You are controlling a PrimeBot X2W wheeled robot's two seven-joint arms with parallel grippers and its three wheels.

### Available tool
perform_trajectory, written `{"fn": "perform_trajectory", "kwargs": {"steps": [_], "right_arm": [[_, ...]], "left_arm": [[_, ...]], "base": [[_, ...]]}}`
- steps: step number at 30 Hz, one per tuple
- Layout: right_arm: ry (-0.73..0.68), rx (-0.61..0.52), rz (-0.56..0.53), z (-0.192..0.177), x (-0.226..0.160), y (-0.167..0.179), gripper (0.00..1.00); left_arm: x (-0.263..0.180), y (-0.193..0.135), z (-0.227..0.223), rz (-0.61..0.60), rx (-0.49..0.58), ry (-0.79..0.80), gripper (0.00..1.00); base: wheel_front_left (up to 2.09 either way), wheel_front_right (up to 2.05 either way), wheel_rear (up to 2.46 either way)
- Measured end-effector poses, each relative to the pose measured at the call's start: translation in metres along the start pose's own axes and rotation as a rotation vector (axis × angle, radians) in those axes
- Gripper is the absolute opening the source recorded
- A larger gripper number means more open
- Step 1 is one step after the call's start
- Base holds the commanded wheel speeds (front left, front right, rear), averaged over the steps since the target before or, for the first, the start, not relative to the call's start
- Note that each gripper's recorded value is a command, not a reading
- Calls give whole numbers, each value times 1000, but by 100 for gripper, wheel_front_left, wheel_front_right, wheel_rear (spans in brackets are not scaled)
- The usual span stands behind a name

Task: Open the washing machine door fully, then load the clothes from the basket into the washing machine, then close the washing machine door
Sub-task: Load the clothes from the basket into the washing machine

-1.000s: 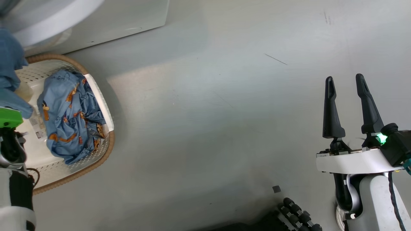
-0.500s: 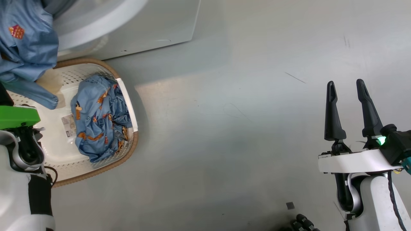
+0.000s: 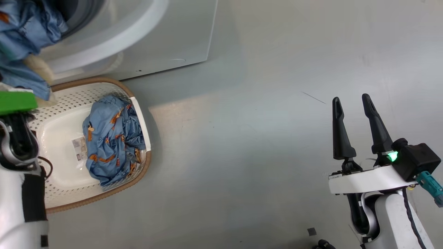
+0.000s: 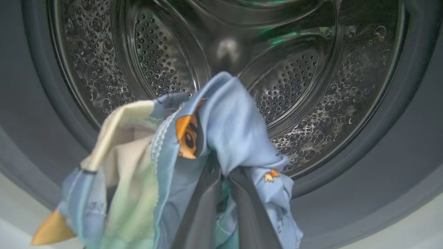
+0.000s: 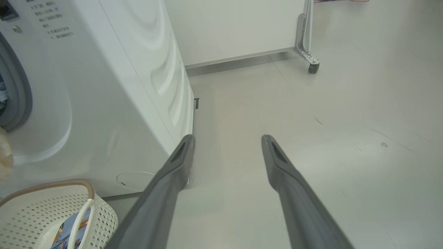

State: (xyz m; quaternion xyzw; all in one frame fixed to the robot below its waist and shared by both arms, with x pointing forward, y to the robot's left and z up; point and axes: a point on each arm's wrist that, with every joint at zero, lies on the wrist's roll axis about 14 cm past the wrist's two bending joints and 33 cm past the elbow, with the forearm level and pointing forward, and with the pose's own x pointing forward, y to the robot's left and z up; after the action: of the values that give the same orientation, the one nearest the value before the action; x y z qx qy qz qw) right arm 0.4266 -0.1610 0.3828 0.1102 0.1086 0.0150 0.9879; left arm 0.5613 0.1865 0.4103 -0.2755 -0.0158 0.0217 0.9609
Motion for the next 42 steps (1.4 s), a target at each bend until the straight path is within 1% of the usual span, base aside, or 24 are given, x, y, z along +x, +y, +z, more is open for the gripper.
{"fn": "perform_trajectory", "kwargs": {"steps": [3, 6, 11, 12, 14, 16, 19, 22, 24, 29, 31, 33, 36, 39, 42], "right_arm": [[2, 11, -11, 1, -6, -2, 100], [15, 14, -35, 0, -16, -8, 100], [38, 15, -74, -3, -32, -17, 100], [42, 17, -83, -4, -35, -18, 100], [50, 19, -100, -5, -42, -22, 100], [60, 14, -122, -6, -48, -27, 100], [85, 7, -165, -11, -63, -37, 100], [115, -3, -207, -17, -78, -45, 100], [127, -5, -234, -19, -86, -51, 100], [145, -22, -264, -21, -98, -57, 100], [151, -22, -282, -22, -103, -61, 100], [160, -24, -297, -23, -109, -64, 100], [168, -22, -301, -25, -111, -64, 100], [168, -22, -298, -25, -110, -63, 100], [167, -22, -295, -25, -109, -62, 100]], "left_arm": [[17, -12, 8, -49, 28, -20, 0], [41, -20, 11, -81, 86, -5, 0], [67, -15, 4, -50, 121, 55, 0], [72, -14, 3, -53, 143, 66, 0], [82, -14, 3, -51, 149, 79, 0], [93, -17, 4, -67, 187, 84, 0], [111, -26, 6, -80, 183, 78, 0], [125, -32, 5, -65, 93, 71, 0], [132, -33, 4, -60, 86, 75, 0], [145, -21, 7, -25, 92, 69, 0], [152, -27, 14, -32, 82, 40, 0], [158, -38, 25, -66, 96, -10, 0], [167, -49, 42, -93, 97, -74, 0], [169, -49, 48, -95, 87, -117, 0], [169, -42, 39, -80, 100, -100, 0]], "base": [[0, 0, 0], [0, 0, 0], [0, 0, 0], [0, 0, 0], [0, 0, 0], [0, 0, 0], [0, 0, 0], [0, 0, 0], [0, 0, 0], [0, 0, 0], [0, 0, 0], [0, 0, 0], [0, 0, 0], [0, 0, 0], [0, 0, 0]]}}
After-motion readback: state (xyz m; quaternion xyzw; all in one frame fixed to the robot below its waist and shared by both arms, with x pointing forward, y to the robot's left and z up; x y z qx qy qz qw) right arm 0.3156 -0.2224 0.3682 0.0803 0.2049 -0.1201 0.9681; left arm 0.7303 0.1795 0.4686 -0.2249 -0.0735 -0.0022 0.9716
